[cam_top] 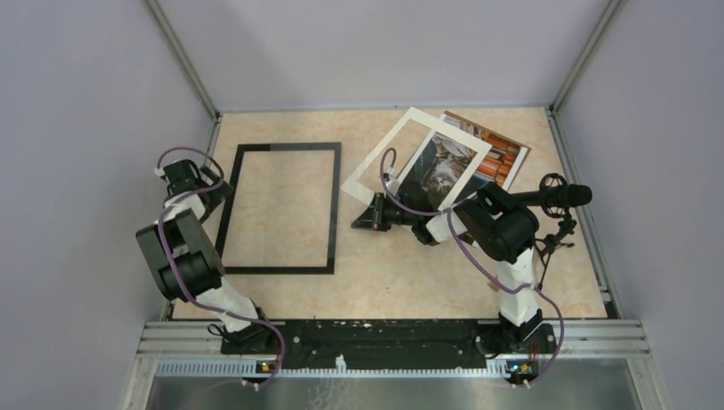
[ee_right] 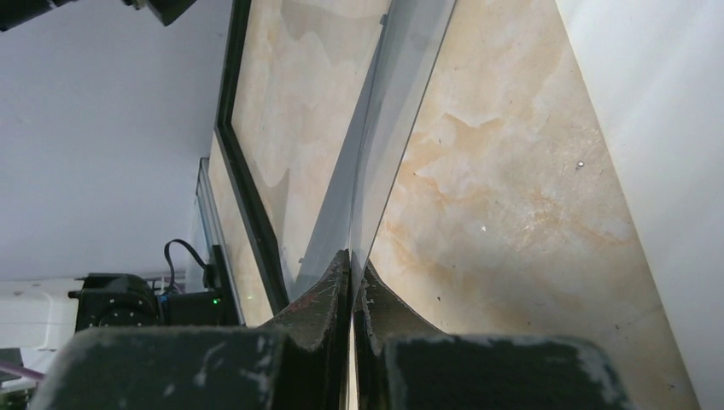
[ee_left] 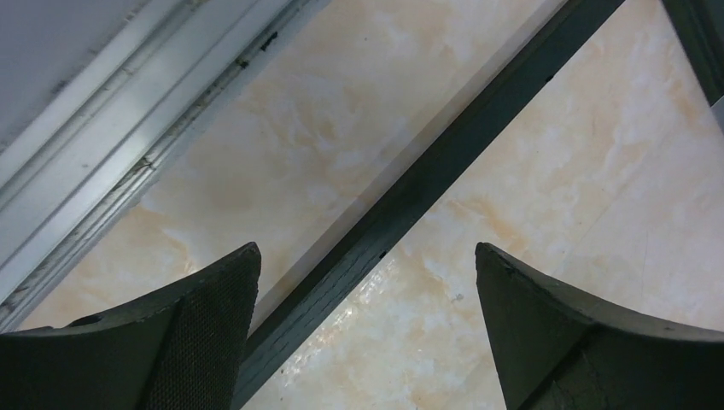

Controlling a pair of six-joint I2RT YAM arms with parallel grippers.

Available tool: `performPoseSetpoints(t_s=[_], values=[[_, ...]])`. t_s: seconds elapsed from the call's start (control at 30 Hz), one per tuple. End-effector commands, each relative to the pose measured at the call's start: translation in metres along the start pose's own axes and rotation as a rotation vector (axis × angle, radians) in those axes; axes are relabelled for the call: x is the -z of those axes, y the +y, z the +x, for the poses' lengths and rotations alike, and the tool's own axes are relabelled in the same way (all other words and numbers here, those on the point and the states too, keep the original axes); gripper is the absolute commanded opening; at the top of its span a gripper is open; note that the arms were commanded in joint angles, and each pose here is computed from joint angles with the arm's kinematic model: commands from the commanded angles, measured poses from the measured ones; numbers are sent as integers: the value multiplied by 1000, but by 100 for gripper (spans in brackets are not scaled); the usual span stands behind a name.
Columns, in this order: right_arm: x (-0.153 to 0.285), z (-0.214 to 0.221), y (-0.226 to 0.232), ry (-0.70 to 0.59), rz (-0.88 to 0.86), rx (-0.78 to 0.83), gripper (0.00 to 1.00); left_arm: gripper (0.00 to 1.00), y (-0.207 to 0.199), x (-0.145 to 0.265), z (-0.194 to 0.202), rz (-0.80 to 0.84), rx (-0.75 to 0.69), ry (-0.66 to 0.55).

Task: Put the photo into the frame
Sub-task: Place the photo frame item in the photo frame.

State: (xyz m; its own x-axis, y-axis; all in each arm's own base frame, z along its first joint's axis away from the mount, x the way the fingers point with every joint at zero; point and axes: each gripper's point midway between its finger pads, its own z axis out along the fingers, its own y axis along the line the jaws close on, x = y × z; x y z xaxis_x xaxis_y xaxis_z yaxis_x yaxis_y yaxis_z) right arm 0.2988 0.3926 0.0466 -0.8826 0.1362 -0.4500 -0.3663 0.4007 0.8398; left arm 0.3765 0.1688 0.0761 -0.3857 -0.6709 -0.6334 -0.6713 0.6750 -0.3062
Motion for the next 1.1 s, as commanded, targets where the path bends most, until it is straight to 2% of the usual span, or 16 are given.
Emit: performPoseSetpoints(t_s=[0.0, 0.1, 0.33, 0.53, 0.87, 0.93, 1.07], values=[[1, -12, 17, -33, -65, 65, 0, 98, -23, -16, 1, 142, -12, 71], [1, -12, 16, -29, -61, 69, 0, 98, -12, -28, 13, 103, -15, 102], [4, -15, 11, -27, 1, 117, 0, 99, -17, -43, 55, 159, 44, 268], [4, -17, 14, -34, -14, 115, 0, 97, -39, -13, 77, 289, 130, 355], [17, -30, 12, -34, -6, 129, 0, 96, -52, 28, 110, 422, 128, 448], [20, -34, 12, -31, -8, 120, 4, 96, -50, 32, 109, 409, 114, 436], [18, -44, 11, -5, -8, 99, 24, 98, -45, 33, 91, 359, 83, 359]])
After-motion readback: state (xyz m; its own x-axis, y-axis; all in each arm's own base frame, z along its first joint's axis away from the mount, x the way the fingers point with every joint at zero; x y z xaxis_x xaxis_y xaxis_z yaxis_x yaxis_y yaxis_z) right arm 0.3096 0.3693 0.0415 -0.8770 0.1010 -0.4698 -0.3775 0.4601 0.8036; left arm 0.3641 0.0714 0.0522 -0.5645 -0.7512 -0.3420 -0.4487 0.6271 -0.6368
